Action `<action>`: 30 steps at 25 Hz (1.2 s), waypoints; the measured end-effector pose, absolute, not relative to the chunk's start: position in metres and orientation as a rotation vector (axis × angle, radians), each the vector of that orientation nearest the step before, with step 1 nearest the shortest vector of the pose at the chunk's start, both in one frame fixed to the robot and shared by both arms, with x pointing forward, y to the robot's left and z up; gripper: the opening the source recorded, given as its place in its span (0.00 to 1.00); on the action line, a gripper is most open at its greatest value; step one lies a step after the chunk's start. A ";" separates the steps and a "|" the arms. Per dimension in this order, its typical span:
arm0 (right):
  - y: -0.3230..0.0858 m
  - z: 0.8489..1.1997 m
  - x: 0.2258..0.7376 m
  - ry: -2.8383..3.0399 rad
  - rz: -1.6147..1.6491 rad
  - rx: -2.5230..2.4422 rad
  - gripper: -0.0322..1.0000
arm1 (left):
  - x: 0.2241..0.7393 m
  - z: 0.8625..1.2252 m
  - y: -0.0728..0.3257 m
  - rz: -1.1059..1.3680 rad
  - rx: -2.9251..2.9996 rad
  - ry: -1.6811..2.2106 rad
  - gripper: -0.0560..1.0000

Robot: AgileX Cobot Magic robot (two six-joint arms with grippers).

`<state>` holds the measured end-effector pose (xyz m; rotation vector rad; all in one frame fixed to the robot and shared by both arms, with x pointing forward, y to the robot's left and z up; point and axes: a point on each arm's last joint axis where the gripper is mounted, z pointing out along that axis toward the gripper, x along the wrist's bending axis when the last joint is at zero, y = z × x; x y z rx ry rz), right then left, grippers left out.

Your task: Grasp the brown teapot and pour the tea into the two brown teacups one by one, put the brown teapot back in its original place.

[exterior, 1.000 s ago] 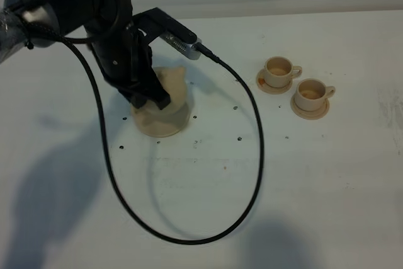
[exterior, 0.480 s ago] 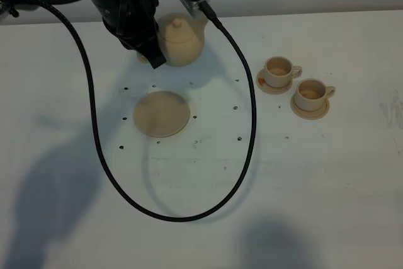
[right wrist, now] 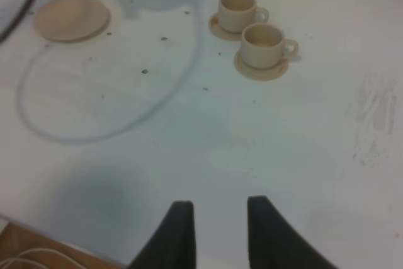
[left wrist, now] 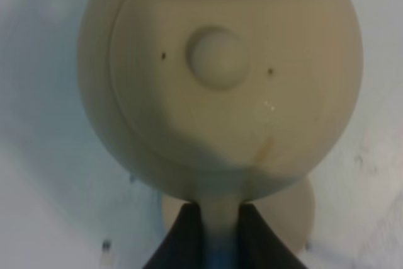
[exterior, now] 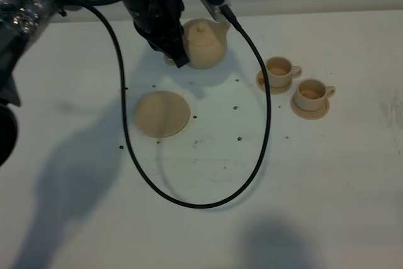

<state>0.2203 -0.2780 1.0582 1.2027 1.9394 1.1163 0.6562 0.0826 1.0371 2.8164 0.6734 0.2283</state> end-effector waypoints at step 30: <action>-0.278 1.058 0.220 1.938 1.112 1.203 0.24 | 0.656 1.008 -0.025 0.387 2.683 0.385 0.13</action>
